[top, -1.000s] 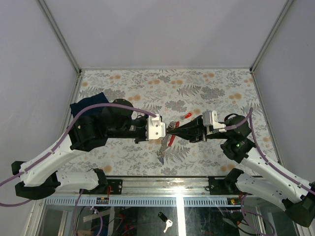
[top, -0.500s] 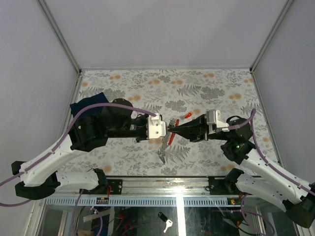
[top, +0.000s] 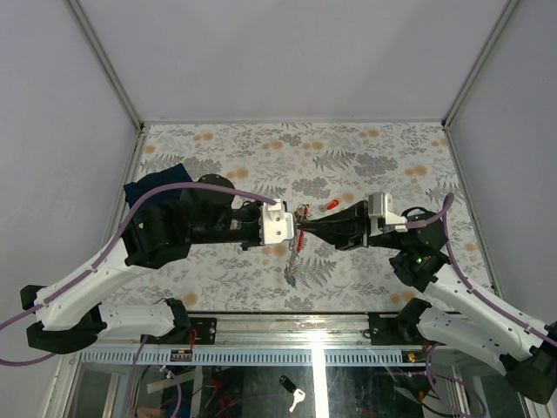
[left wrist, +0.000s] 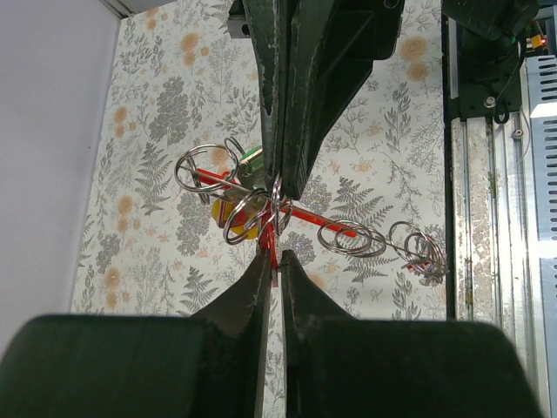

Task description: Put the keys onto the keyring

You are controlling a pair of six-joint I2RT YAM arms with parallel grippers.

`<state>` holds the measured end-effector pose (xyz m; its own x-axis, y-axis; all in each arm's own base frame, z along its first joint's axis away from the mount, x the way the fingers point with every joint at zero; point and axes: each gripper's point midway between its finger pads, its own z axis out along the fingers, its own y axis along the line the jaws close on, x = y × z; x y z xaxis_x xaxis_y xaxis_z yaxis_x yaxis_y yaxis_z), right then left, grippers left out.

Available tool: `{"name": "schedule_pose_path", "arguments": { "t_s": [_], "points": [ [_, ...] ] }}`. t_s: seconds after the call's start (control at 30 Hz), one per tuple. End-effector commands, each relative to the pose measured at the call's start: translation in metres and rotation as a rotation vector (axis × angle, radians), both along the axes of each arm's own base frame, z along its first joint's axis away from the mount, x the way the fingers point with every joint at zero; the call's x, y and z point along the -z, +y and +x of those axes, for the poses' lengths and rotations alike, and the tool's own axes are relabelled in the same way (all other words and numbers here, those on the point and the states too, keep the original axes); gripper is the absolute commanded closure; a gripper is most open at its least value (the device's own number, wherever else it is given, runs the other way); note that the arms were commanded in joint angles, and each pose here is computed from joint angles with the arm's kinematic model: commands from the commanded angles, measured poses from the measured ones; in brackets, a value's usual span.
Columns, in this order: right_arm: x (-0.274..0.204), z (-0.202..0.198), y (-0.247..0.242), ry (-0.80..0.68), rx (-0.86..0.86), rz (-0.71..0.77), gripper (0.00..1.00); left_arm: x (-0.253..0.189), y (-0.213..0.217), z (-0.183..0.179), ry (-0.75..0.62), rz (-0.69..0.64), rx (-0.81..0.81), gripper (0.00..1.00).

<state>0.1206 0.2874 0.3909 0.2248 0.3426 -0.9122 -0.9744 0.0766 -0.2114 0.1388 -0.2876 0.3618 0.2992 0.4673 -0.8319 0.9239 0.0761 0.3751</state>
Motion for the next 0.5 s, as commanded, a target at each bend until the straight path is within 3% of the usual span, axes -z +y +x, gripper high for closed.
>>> {"name": "schedule_pose_path", "arguments": {
  "t_s": [0.0, 0.47],
  "points": [
    [-0.054, -0.011, -0.020, -0.114, 0.043, 0.181, 1.00, 0.000, 0.004, 0.006, -0.013, -0.005, -0.036, 0.99],
    [-0.068, 0.007, -0.028, -0.036, 0.130, 0.273, 1.00, -0.014, 0.010, 0.041, -0.145, -0.113, -0.217, 1.00]
  ]
}}
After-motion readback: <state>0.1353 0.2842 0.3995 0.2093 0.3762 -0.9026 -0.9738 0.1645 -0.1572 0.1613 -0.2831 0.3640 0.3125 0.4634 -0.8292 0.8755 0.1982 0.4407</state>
